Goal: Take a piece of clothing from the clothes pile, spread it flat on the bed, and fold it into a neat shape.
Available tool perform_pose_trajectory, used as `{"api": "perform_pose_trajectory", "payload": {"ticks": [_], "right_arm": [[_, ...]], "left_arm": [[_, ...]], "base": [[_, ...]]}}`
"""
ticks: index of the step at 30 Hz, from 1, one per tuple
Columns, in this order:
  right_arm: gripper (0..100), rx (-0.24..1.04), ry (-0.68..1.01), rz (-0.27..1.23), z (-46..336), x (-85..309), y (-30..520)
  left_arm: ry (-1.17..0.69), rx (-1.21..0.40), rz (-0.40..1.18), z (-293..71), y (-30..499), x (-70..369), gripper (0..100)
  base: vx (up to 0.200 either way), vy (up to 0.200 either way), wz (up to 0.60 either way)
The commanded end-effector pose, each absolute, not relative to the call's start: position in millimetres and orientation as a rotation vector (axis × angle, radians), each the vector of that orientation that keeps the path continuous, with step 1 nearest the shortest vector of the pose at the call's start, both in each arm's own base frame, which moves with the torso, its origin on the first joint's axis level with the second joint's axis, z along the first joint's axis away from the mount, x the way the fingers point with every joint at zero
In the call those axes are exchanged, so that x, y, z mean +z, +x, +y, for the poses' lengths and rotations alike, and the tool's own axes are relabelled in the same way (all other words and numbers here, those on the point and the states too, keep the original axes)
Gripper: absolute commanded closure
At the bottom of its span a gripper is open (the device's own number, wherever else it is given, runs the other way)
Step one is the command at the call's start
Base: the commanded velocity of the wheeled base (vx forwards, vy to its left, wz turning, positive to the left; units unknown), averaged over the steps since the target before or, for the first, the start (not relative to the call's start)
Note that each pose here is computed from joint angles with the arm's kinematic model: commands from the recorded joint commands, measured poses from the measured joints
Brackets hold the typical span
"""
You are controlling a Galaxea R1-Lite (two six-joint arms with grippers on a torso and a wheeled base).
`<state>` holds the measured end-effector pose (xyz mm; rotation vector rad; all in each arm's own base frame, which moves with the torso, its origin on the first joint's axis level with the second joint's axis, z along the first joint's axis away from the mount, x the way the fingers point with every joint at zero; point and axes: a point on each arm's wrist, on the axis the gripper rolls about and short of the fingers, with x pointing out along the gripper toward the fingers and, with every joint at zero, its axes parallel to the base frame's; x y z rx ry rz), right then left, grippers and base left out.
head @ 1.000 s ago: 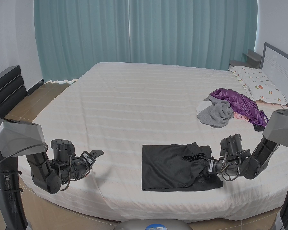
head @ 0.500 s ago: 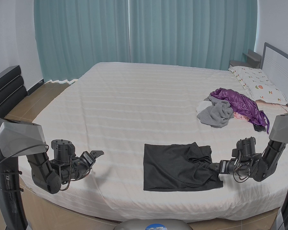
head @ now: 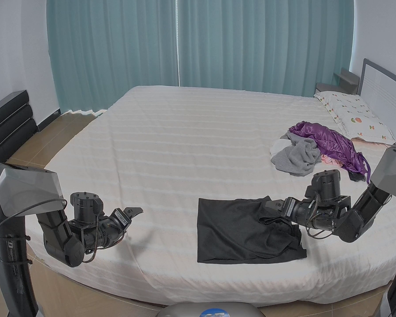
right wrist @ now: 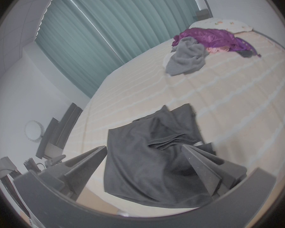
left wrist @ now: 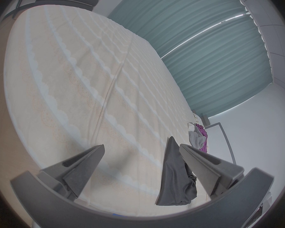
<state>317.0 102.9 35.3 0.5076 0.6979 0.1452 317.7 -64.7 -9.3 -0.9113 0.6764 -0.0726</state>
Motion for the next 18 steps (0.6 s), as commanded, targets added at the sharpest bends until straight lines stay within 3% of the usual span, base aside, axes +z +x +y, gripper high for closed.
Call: {"api": "perform_pose_trajectory", "payload": {"ticks": [1, 7, 18], "right_arm": [[0, 0.180, 0.560, 0.782, 144.7, 10.7, 333.3], [0, 0.190, 0.577, 0.854, 160.3, -16.7, 343.2], [0, 0.135, 0.578, 0.887, 160.4, -19.1, 376.6]], "left_arm": [[-0.910, -0.072, 0.679, -64.7, 317.4, -10.0, 0], [-0.910, -0.072, 0.679, -64.8, 317.7, -10.3, 0], [-0.910, -0.072, 0.679, -64.8, 317.7, -10.3, 0]], "base": [[0.000, 0.000, 0.00], [0.000, 0.000, 0.00], [0.000, 0.000, 0.00]]}}
